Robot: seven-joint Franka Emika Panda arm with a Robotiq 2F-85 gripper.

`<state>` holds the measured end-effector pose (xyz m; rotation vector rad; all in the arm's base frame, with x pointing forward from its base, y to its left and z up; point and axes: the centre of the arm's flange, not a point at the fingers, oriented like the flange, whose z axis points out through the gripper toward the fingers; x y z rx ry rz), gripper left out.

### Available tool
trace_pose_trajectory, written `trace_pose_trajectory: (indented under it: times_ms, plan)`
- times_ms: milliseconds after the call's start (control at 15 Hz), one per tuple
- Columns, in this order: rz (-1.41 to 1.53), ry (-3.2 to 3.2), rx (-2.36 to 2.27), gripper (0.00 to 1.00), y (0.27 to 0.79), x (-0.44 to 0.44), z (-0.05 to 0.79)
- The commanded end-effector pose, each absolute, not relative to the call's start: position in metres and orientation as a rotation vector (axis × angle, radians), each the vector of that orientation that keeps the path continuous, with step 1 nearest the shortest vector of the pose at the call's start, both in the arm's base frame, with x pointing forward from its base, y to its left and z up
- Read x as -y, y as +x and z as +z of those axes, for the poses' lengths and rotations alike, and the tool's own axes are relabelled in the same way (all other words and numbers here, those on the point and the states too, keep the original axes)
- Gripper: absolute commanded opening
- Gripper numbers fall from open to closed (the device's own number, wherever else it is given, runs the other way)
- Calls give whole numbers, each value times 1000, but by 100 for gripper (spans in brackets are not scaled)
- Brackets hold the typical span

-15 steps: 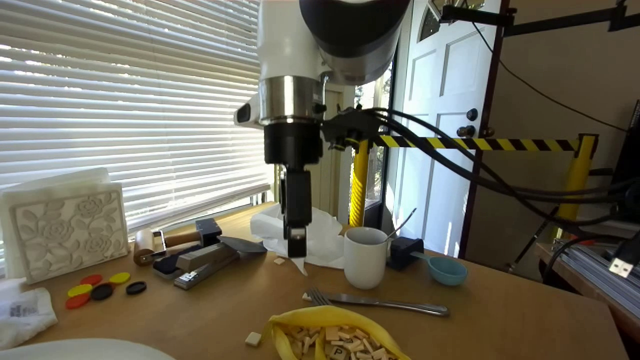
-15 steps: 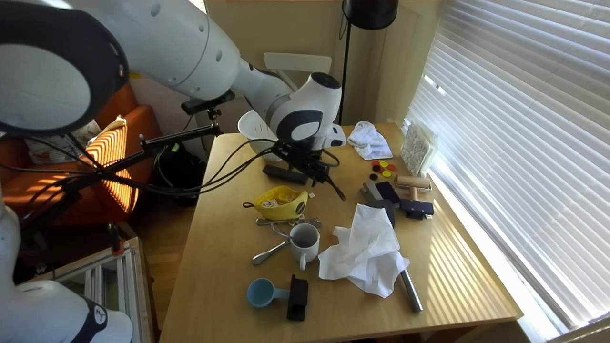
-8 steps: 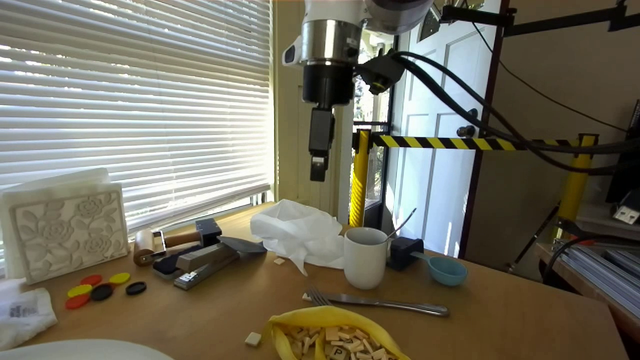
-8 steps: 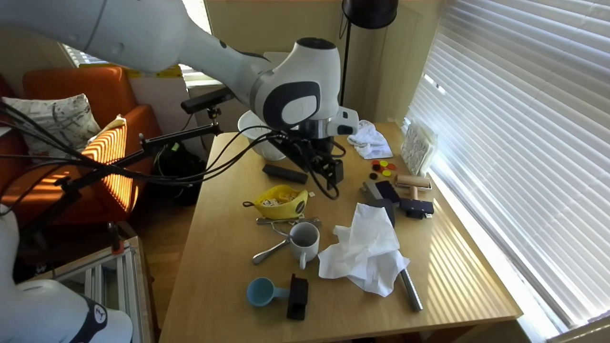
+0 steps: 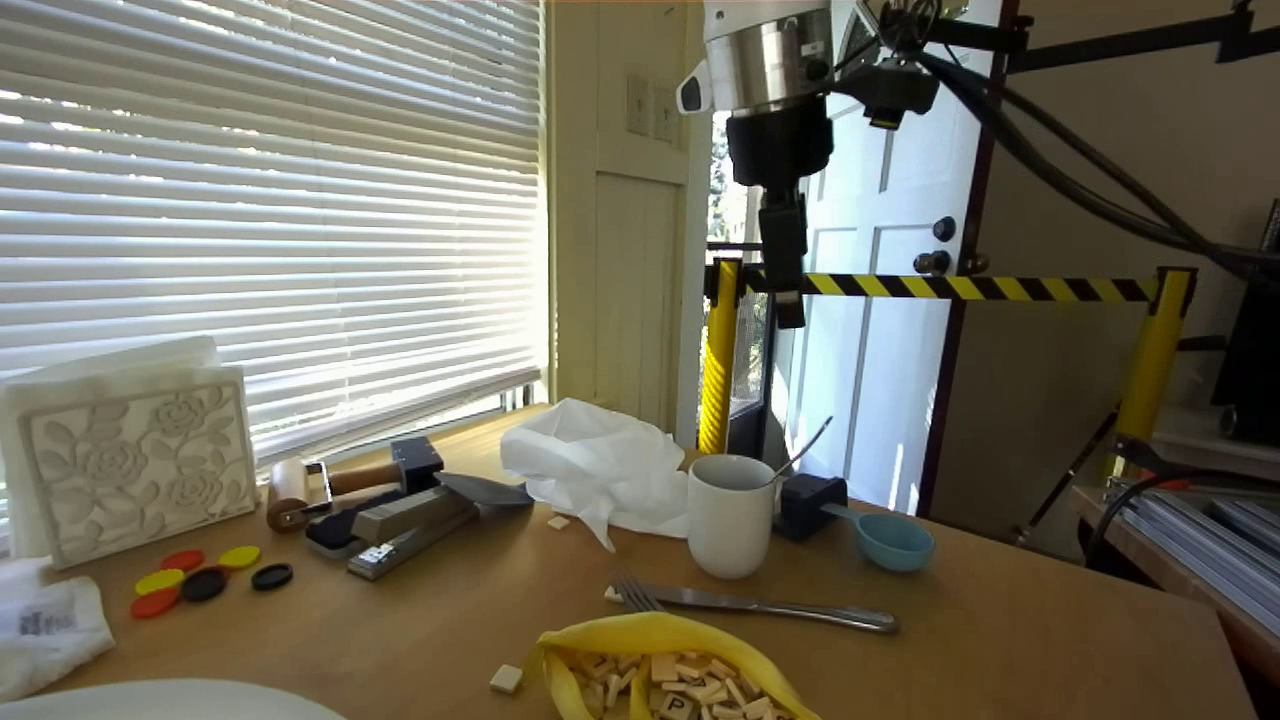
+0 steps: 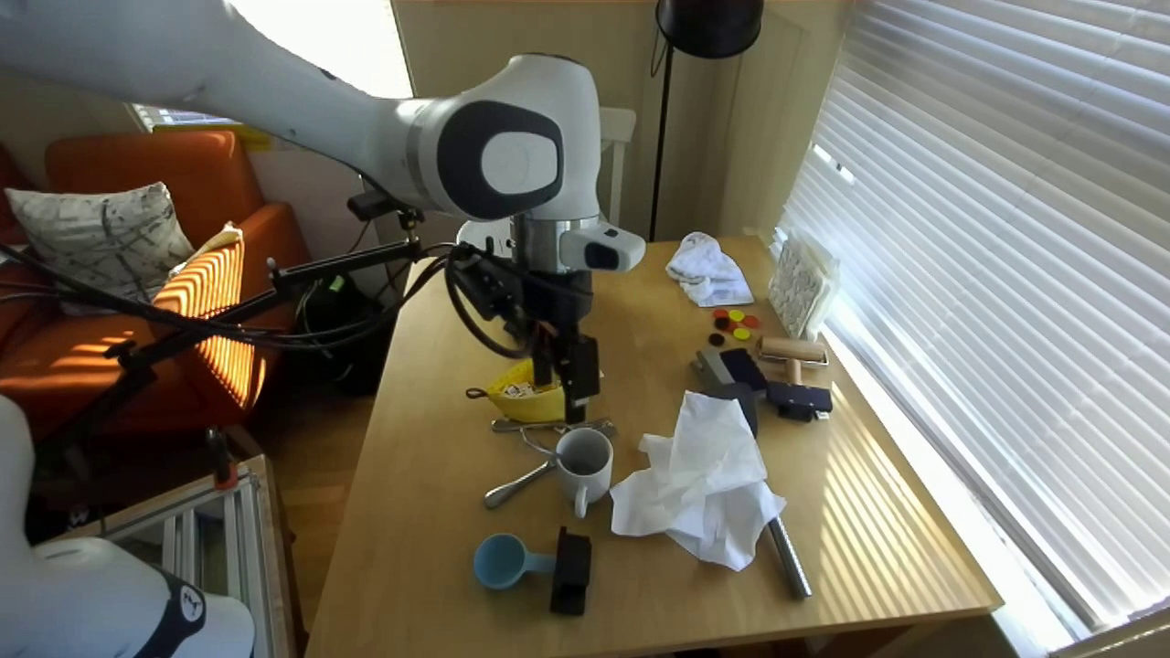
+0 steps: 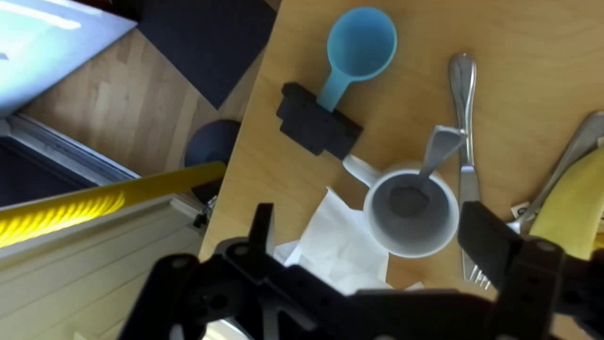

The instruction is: Put one tile in the banana bag.

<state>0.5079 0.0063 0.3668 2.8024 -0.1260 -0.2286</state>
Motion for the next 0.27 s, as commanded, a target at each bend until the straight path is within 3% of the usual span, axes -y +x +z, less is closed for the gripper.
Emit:
trace_pose_trajectory:
  times_ms: [0, 200]
  plan:
    - [-244, 2794, 137, 100, 505, -8, 371]
    - [-250, 2789, 144, 100, 503, -8, 373]
